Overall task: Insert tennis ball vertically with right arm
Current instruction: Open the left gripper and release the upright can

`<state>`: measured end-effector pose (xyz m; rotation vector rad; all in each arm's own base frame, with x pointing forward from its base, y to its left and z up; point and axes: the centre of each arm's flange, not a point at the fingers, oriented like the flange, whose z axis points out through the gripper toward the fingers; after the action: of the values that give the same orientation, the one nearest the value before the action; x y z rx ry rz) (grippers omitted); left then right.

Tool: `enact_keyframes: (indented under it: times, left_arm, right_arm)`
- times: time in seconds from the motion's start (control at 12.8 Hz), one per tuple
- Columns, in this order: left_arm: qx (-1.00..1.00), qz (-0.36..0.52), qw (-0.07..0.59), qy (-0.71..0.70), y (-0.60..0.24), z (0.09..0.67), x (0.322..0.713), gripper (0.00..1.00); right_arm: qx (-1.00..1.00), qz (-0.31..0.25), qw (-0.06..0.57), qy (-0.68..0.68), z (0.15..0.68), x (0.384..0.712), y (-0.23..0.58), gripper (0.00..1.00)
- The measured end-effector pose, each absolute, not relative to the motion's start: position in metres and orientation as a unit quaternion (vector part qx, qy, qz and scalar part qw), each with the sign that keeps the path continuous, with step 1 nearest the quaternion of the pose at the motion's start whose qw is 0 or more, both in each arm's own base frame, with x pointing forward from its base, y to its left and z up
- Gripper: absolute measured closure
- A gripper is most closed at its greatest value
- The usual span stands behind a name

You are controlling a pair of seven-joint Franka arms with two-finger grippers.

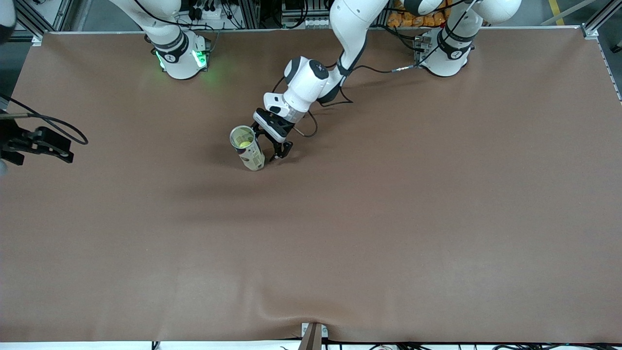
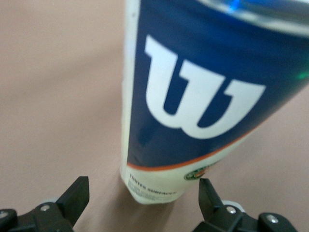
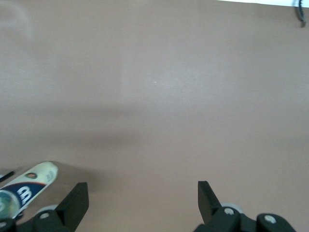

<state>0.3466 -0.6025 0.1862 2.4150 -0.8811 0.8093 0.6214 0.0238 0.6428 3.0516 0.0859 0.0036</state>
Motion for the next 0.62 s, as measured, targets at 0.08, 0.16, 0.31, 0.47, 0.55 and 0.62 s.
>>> enact_keyframes:
  times: [0.08,0.16,0.31,0.47,0.55,0.62]
  left_arm:
    - [0.876,0.282,0.219,-0.325,-0.596,0.189,0.351,0.00]
    - [0.877,0.272,0.217,-0.331,-0.590,0.193,0.356,0.00]
    - [0.880,0.252,0.218,-0.338,-0.579,0.201,0.369,0.00]
    - [0.878,0.229,0.222,-0.358,-0.571,0.218,0.391,0.00]
    - [0.876,0.218,0.223,-0.369,-0.566,0.230,0.403,0.00]
    - [0.874,0.206,0.225,-0.378,-0.559,0.243,0.416,0.00]
  right_arm:
    - [0.998,0.000,0.049,0.026,0.641,0.623,0.030,0.00]
    - [0.999,0.002,0.044,0.023,0.644,0.622,0.033,0.00]
    - [1.000,0.010,0.025,0.011,0.656,0.615,0.029,0.00]
    - [1.000,0.020,0.019,0.010,0.665,0.605,0.026,0.00]
    - [0.999,0.026,0.020,0.013,0.665,0.599,0.031,0.00]
    - [0.999,0.030,0.021,0.018,0.664,0.593,0.036,0.00]
